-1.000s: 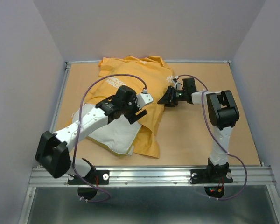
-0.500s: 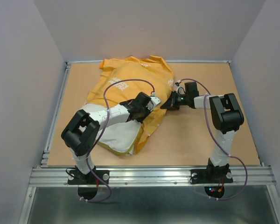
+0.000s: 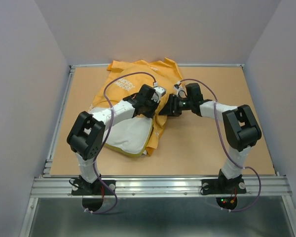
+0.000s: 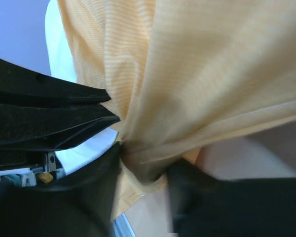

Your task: Put the pillow into the pillowcase

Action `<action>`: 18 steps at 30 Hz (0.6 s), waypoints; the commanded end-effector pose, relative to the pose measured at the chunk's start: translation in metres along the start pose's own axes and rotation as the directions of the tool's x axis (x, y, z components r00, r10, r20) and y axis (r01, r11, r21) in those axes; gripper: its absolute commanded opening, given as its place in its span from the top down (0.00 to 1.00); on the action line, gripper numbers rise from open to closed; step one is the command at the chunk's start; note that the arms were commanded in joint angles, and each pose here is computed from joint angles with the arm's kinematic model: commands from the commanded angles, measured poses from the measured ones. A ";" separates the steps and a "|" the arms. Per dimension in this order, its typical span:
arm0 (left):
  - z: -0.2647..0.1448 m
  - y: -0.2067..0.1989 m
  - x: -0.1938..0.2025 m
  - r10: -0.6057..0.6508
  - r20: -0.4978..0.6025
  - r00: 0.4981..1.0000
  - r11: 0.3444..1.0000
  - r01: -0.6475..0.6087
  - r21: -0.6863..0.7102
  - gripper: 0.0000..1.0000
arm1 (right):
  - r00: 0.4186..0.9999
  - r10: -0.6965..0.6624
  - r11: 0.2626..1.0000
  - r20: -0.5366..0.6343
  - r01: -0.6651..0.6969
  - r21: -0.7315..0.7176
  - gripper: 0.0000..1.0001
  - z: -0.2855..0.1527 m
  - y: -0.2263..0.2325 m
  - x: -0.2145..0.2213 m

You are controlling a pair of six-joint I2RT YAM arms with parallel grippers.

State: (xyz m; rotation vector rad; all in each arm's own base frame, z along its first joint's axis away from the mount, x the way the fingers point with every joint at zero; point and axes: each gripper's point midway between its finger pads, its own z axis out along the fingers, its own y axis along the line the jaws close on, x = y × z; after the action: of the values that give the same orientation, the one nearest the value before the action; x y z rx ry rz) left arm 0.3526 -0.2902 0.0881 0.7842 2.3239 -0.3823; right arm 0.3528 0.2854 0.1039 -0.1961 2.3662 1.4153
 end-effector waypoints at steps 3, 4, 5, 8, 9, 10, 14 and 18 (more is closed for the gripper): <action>-0.026 -0.009 -0.059 -0.009 0.245 0.970 0.998 -0.007 0.064 1.00 | 0.998 0.062 0.994 -0.005 -0.061 0.088 0.30 -0.035 -0.034 0.000; -0.025 -0.010 -0.047 0.005 0.225 0.974 0.997 -0.023 0.074 1.00 | 0.996 0.068 0.988 0.053 -0.074 0.133 0.30 -0.047 -0.051 -0.017; -0.032 -0.010 -0.045 0.009 0.232 0.973 0.997 -0.027 0.077 1.00 | 0.994 0.068 0.984 0.080 -0.080 0.158 0.30 -0.054 -0.061 -0.026; -0.038 -0.014 -0.027 0.030 0.215 0.976 0.993 -0.053 0.102 1.00 | 0.982 0.080 0.969 0.170 -0.117 0.220 0.30 -0.073 -0.090 -0.057; -0.040 -0.013 -0.023 0.031 0.211 0.977 0.993 -0.053 0.101 1.00 | 0.980 0.079 0.964 0.183 -0.122 0.237 0.30 -0.074 -0.097 -0.061; -0.040 -0.013 -0.017 0.035 0.202 0.979 0.993 -0.057 0.105 1.00 | 0.977 0.075 0.960 0.199 -0.125 0.252 0.30 -0.076 -0.103 -0.068; -0.045 -0.014 -0.013 0.045 0.196 0.980 0.992 -0.068 0.109 1.00 | 0.973 0.103 0.964 0.205 -0.148 0.219 0.30 -0.065 -0.110 -0.085; -0.044 -0.013 -0.015 0.042 0.195 0.980 0.991 -0.066 0.114 1.00 | 0.965 0.174 0.959 0.196 -0.211 0.191 0.30 -0.049 -0.125 -0.087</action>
State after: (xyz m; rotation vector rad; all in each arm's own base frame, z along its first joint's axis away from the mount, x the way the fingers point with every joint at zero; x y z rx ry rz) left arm 0.3296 -0.2799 0.1025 0.8224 2.2063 -0.4983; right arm 0.4403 0.1658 0.0509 0.2182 2.4491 1.1572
